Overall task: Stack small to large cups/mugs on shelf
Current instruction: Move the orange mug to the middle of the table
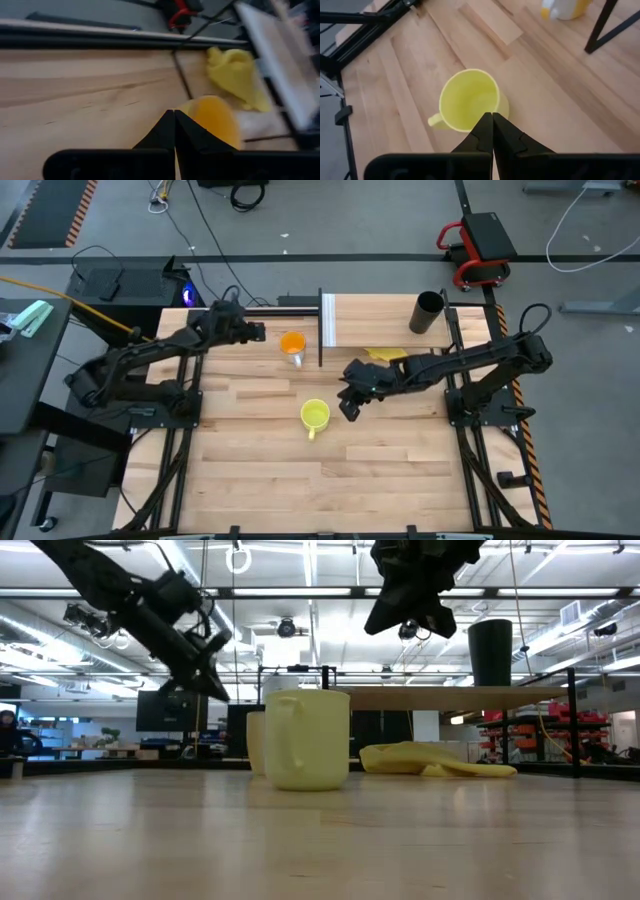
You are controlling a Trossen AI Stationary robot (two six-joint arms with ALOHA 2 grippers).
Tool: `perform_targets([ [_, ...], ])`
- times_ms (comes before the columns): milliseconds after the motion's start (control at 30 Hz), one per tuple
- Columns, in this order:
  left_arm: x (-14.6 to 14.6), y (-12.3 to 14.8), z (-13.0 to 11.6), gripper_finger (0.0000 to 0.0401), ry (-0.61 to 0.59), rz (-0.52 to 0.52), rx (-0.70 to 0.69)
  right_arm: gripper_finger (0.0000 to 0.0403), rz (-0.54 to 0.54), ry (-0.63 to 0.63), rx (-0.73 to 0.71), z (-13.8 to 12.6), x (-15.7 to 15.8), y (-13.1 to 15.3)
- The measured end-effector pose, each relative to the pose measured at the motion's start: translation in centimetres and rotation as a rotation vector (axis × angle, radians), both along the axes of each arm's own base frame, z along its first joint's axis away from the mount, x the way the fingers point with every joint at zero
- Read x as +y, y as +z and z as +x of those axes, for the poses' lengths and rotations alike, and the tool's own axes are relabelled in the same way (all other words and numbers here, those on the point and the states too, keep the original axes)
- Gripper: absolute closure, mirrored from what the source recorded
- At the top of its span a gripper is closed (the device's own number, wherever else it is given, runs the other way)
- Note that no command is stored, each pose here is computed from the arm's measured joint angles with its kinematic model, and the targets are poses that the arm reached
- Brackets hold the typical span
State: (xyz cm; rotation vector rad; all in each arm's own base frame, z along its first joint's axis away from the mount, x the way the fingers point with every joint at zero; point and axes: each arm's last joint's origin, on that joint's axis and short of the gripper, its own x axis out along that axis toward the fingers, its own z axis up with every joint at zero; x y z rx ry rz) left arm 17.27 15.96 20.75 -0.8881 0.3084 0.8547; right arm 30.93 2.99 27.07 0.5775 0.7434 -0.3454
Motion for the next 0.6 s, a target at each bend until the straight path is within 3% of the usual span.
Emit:
perform_targets([
  [167, 1.2, -2.8, 0.7, 0.0378, 0.01, -0.085, 0.08, 0.0397, 0.001, -0.004, -0.003, 0.1, -0.1, 0.2],
  [300, 2.0, -4.7, 1.7, 0.0377, -0.023, -0.12, 0.069, 0.0398, 0.001, -0.007, -0.003, 0.1, -0.2, 0.2],
  [433, 2.8, -5.2, 2.7, 0.039, -0.037, -0.102, -0.017, 0.0398, 0.005, -0.01, -0.004, 0.1, -0.2, 0.2],
  [600, 4.2, -4.8, 4.7, 0.0395, -0.089, -0.104, -0.03, 0.0398, 0.013, -0.02, -0.004, 0.1, -0.2, 0.2],
])
